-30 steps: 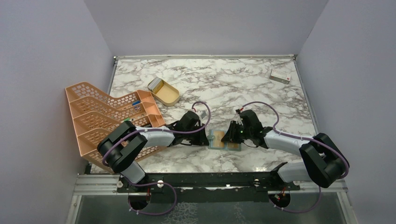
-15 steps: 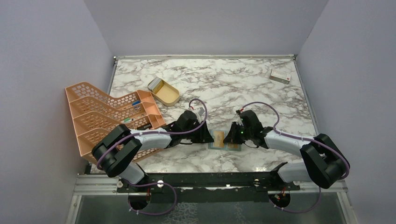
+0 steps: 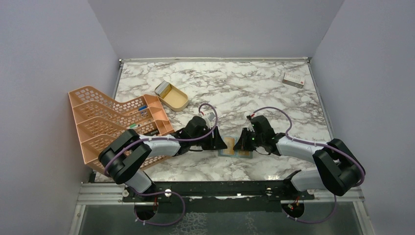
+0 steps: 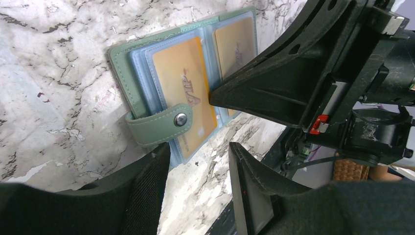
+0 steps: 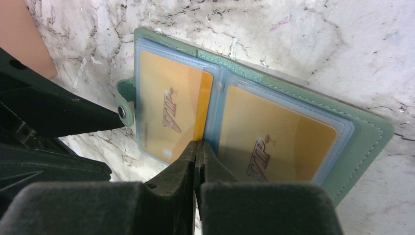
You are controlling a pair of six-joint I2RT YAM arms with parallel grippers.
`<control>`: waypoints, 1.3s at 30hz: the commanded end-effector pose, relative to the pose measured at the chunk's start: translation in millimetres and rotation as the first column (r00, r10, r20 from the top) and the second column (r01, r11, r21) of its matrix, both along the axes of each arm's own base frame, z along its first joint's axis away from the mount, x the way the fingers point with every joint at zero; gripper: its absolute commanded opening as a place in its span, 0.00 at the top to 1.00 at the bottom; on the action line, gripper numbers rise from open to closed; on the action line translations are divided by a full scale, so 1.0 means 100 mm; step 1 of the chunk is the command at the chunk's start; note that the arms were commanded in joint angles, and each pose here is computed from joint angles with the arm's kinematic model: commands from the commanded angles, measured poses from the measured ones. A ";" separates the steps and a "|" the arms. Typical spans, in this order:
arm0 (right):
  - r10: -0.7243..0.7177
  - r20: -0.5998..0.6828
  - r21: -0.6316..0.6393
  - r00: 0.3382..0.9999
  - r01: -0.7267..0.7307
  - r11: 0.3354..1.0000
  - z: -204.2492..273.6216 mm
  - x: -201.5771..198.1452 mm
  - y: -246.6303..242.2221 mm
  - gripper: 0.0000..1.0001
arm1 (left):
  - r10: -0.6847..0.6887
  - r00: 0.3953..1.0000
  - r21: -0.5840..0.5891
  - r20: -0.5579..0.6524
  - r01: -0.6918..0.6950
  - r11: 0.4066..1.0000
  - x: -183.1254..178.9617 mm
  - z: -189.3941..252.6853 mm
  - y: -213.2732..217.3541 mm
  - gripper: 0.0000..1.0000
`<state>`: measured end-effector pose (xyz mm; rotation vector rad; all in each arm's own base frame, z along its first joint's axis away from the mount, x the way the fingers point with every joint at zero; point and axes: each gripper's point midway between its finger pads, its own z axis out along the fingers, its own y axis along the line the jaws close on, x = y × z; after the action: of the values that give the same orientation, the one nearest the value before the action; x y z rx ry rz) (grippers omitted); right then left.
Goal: Put the credit cards into the card holder
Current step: Insert the credit card into the card holder, then turn over the card slot in the card holder.
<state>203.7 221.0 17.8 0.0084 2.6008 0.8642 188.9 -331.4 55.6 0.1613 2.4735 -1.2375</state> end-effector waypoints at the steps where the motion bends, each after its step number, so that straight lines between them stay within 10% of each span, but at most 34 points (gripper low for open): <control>1: -0.005 -0.028 -0.050 1.000 0.003 0.999 -0.17 -0.08 -0.08 0.99 | -0.022 1.000 -0.043 -0.011 0.021 0.999 -0.05 0.00 -0.06 0.50; 39: -0.003 -0.027 -0.033 1.000 0.003 0.999 -0.17 -0.10 -0.07 0.99 | 0.016 1.000 -0.046 -0.016 -0.017 0.999 -0.02 -0.10 -0.04 0.46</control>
<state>204.5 222.7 17.4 0.0049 2.5867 0.8792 186.1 -335.2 43.5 0.1179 2.4689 -1.2982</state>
